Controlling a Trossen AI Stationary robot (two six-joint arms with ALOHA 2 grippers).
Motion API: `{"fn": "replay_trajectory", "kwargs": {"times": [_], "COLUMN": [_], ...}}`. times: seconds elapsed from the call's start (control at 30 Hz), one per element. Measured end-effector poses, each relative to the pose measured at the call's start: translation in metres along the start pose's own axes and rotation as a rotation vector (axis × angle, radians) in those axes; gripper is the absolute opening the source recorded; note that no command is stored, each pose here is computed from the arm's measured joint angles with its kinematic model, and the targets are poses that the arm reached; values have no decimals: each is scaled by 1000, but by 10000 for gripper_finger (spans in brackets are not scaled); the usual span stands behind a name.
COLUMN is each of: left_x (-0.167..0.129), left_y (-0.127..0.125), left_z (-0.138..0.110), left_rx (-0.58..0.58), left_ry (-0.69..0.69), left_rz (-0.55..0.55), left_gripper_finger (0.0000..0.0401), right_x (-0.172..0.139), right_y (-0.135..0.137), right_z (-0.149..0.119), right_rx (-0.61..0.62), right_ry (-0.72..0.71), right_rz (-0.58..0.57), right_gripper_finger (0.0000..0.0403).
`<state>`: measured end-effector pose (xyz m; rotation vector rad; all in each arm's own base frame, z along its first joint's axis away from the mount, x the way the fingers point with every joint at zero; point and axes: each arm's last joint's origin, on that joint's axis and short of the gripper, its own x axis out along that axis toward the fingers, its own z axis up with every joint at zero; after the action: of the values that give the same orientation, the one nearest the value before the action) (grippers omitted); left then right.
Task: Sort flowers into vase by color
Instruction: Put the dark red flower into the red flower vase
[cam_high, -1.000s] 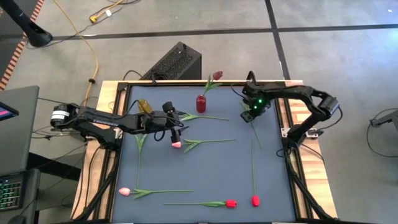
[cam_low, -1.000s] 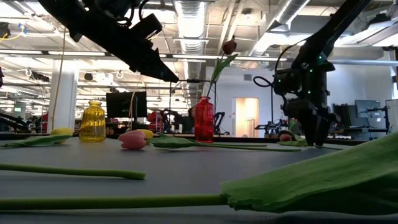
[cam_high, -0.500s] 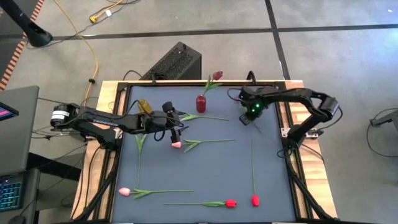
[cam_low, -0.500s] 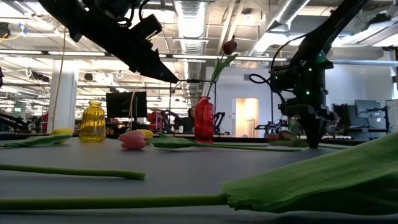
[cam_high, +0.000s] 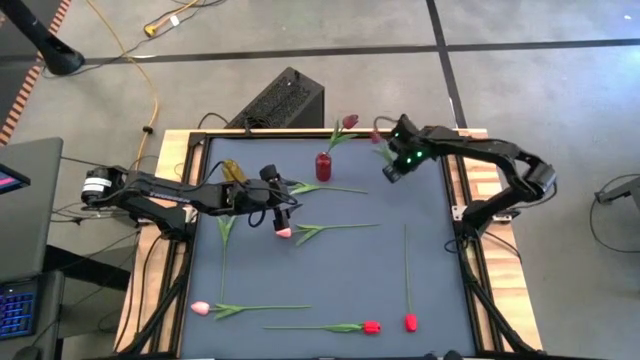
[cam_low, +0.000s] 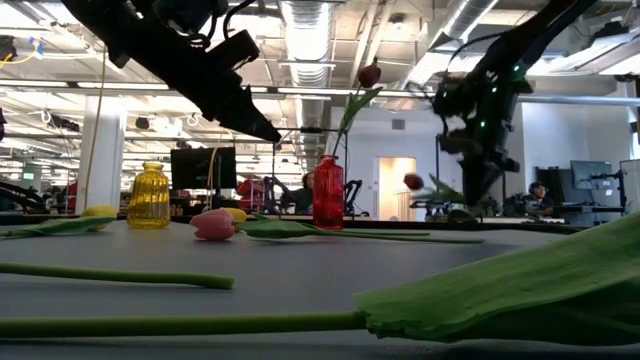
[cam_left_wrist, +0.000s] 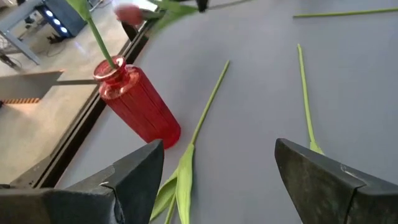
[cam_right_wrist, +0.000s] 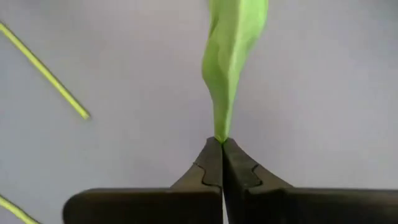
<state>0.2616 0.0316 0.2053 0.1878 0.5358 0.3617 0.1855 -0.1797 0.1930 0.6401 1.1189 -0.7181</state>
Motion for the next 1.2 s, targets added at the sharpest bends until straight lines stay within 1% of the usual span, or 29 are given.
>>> {"fn": "replay_trajectory", "kwargs": {"times": [0.17, 0.33, 0.47, 0.57, 0.73, 0.87, 1.07, 1.2], "left_x": [0, 0, 1, 1, 2, 3, 3, 4], "left_y": [0, 2, 3, 4, 8, 10, 14, 14], "left_z": [1, 1, 1, 0, 0, 0, 5, 6], "left_rx": [2, -1, -4, -7, -14, -5, 6, -1], "left_ry": [-7, -8, -6, -4, -1, -8, -56, -73], "left_rz": [9, 16, 21, 25, 35, 36, 50, 24], "left_gripper_finger": [295, 295, 295, 295, 295, 295, 295, 295], "right_x": [-35, -75, -105, -121, -132, -133, -142, -140], "right_y": [-8, -3, 10, 25, 52, 72, 104, 126], "right_z": [7, 11, 7, -2, -24, -38, -44, -42], "right_rx": [0, -38, -133, -243, -384, -481, -612, -685], "right_ry": [-229, -494, -681, -790, -899, -987, -1115, -1207], "right_rz": [30, 123, 189, 231, 342, 442, 569, 624], "right_gripper_finger": [21, 20, 20, 19, 19, 19, 19, 19]}}
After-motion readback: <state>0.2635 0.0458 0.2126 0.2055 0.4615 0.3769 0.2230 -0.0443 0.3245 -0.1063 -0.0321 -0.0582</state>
